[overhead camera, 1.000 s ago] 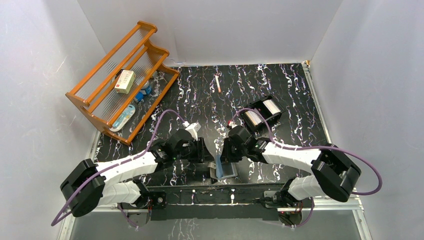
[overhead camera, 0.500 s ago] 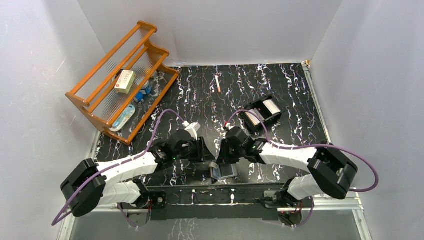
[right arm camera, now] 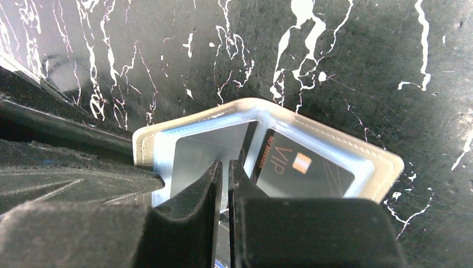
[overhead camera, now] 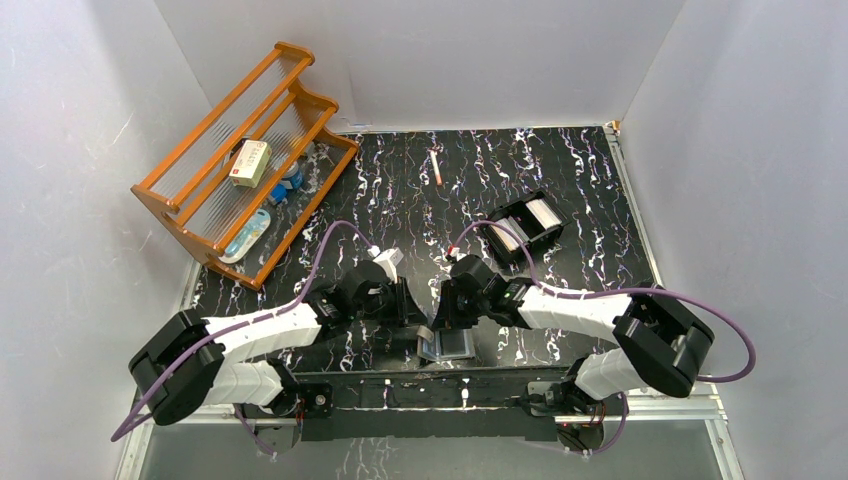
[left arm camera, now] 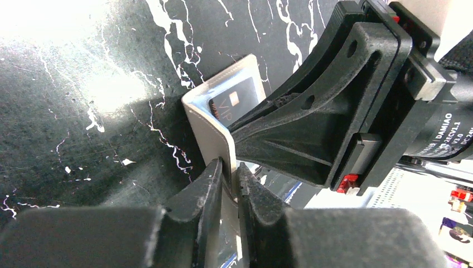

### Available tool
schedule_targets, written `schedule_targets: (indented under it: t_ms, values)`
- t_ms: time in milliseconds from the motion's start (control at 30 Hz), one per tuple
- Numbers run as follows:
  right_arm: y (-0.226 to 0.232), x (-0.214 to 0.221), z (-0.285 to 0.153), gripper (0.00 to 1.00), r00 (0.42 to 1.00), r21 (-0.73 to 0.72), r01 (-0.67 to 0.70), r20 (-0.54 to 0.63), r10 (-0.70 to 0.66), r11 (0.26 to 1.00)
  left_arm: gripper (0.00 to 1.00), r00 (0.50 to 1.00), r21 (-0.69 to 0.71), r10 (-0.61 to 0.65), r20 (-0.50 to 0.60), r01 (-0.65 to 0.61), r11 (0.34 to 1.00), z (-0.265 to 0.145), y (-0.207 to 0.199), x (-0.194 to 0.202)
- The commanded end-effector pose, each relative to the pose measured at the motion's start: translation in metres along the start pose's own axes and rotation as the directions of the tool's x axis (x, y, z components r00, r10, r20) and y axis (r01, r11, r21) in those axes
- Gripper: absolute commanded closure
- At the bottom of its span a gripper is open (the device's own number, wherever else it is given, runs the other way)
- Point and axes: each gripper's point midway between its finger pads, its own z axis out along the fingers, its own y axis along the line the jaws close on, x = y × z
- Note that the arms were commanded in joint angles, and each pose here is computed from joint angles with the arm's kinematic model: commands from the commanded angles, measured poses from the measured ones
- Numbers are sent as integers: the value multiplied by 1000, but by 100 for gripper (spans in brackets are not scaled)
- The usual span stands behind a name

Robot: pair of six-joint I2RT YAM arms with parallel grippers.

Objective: Put the credit cards into the card holder
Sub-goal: Turn over the card slot in the card holder.

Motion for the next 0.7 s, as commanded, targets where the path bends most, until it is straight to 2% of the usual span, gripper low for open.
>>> schedule_targets:
  t_ms: [0, 100, 333, 567, 667]
  values:
    - [16, -11, 0, 83, 999, -46, 9, 38, -7, 999, 92, 1000, 13, 9, -2, -9, 1000, 0, -4, -3]
    - [12, -10, 2, 83, 999, -34, 8, 38, -6, 999, 100, 1000, 32, 11, 0, -11, 999, 0, -8, -4]
    - [0, -9, 5, 83, 999, 9, 14, 46, -15, 1000, 100, 999, 63, 29, 26, -30, 998, -13, -25, -13]
    - [2, -8, 16, 83, 1000, 7, 20, 23, -20, 1000, 100, 998, 224, 22, 61, -35, 974, -22, -55, -19]
    - [1, -8, 16, 83, 999, 7, 20, 25, -20, 1000, 100, 999, 224, 21, 46, -30, 974, -19, -53, -16]
